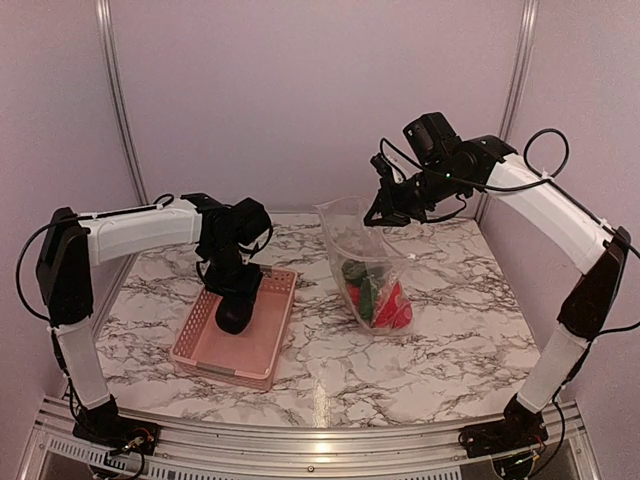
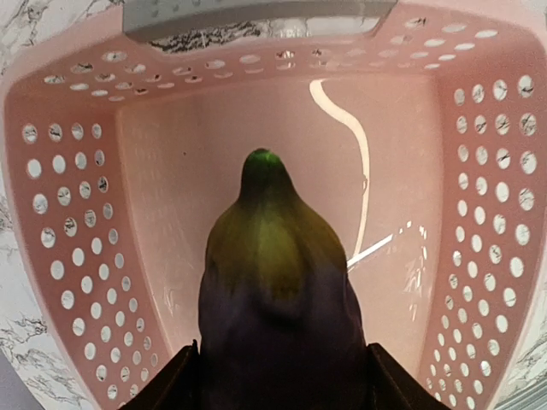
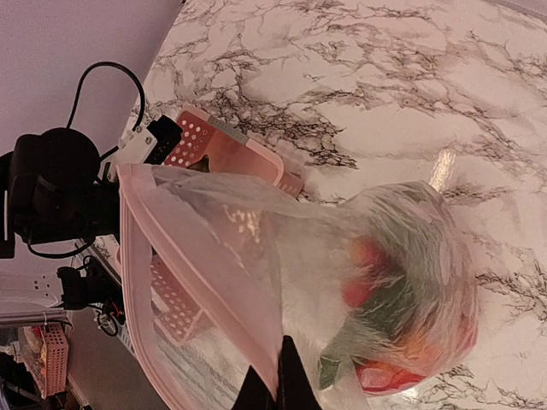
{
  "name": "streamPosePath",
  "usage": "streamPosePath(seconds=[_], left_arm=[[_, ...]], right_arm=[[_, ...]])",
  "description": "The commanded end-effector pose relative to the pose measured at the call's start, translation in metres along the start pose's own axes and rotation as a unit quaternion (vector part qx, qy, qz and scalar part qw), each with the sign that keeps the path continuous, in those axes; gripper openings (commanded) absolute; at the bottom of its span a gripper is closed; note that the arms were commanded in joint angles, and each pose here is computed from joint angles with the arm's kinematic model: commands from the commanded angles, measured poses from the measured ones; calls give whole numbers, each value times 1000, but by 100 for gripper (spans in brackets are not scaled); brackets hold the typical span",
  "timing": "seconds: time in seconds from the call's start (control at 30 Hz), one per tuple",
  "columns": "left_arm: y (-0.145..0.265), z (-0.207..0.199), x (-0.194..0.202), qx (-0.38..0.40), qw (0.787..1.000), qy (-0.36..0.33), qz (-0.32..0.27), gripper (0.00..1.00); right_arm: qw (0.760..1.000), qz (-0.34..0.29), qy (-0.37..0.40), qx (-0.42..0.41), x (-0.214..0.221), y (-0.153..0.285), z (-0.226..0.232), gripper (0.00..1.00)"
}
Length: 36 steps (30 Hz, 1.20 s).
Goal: Place the food in the zip-top bag and seal the zipper
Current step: Pick up the fake vegetable from the bin, then place the fake vegetable in the zipper food storage bag.
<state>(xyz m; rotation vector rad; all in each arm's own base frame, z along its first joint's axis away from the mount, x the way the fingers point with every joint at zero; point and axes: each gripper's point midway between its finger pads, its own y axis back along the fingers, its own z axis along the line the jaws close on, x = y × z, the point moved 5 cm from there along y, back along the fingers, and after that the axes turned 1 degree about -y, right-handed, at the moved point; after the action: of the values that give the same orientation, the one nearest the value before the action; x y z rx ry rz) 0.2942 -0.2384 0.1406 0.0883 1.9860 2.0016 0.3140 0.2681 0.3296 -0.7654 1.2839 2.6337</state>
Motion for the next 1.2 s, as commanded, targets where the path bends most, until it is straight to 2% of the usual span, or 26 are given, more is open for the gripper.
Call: streamPosePath(seconds=[0.0, 0.1, 0.17, 0.27, 0.4, 0.5, 0.53, 0.7, 0.8, 0.9, 1.0, 1.17], left_arm=[[53, 1, -28, 8, 996, 26, -90, 56], [93, -7, -53, 63, 979, 53, -188, 55], [124, -12, -65, 106, 958, 68, -257, 54], [176, -24, -77, 174, 911, 76, -367, 50], [243, -36, -66, 236, 827, 55, -507, 47], [277, -47, -57, 294, 766, 37, -571, 46], [283, -50, -56, 304, 751, 35, -585, 45], [304, -84, -56, 345, 703, 20, -622, 44], [310, -105, -55, 383, 661, 20, -645, 43], [303, -126, -56, 374, 656, 14, -656, 43], [290, -135, -50, 297, 665, 22, -684, 43], [263, -142, -47, 268, 683, 30, -679, 43]], right_arm=[[1000, -21, 2, -1, -8, 16, 5, 0], [1000, -20, -3, -3, -7, 19, 6, 0], [1000, -20, -6, -8, -5, 21, 7, 0], [1000, -18, -7, -7, -2, 23, 7, 0], [1000, -18, -9, -4, 1, 26, 6, 0], [1000, -19, -13, -5, 5, 30, 6, 0], [1000, -19, -16, -5, 6, 31, 6, 0], [1000, -14, -17, -6, 11, 32, 5, 0], [1000, -14, -18, -10, 11, 33, 6, 0], [1000, -21, -20, -13, 9, 35, 6, 0], [999, -28, -23, -17, 6, 39, 5, 0], [998, -40, -29, -25, 3, 44, 5, 0]])
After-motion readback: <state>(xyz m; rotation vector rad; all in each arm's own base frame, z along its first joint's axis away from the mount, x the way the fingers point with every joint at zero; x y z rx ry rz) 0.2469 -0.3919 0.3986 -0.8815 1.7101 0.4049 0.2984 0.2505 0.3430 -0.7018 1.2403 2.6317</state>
